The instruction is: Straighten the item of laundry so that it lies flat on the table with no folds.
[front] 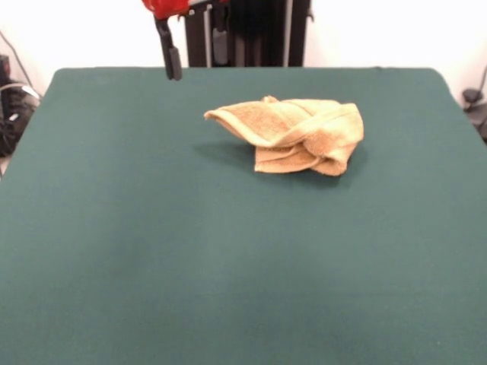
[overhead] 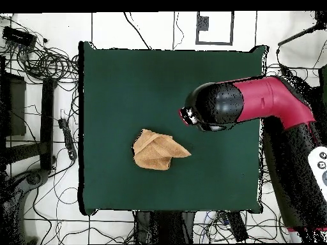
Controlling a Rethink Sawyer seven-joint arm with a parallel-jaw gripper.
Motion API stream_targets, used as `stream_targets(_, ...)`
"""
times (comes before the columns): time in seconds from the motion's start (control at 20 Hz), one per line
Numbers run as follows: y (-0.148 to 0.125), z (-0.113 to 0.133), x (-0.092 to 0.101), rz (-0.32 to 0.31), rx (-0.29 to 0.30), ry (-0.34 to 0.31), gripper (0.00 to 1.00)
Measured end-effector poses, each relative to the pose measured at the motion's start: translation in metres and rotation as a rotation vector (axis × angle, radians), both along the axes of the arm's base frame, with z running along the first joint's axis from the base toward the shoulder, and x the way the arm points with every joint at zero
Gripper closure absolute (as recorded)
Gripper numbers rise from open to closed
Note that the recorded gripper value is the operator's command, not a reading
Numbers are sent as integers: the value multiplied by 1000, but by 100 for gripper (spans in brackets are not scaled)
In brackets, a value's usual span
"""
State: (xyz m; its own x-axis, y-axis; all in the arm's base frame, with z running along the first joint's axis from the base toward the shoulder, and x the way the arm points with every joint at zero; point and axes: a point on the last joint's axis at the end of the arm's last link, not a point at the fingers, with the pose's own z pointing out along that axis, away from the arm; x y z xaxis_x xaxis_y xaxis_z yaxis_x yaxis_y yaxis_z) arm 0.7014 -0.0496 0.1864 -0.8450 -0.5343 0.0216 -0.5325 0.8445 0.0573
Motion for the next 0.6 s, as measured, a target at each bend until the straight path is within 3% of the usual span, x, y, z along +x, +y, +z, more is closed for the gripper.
stream_targets(0.6,-10,-2,6,-10,-22,-12,0)
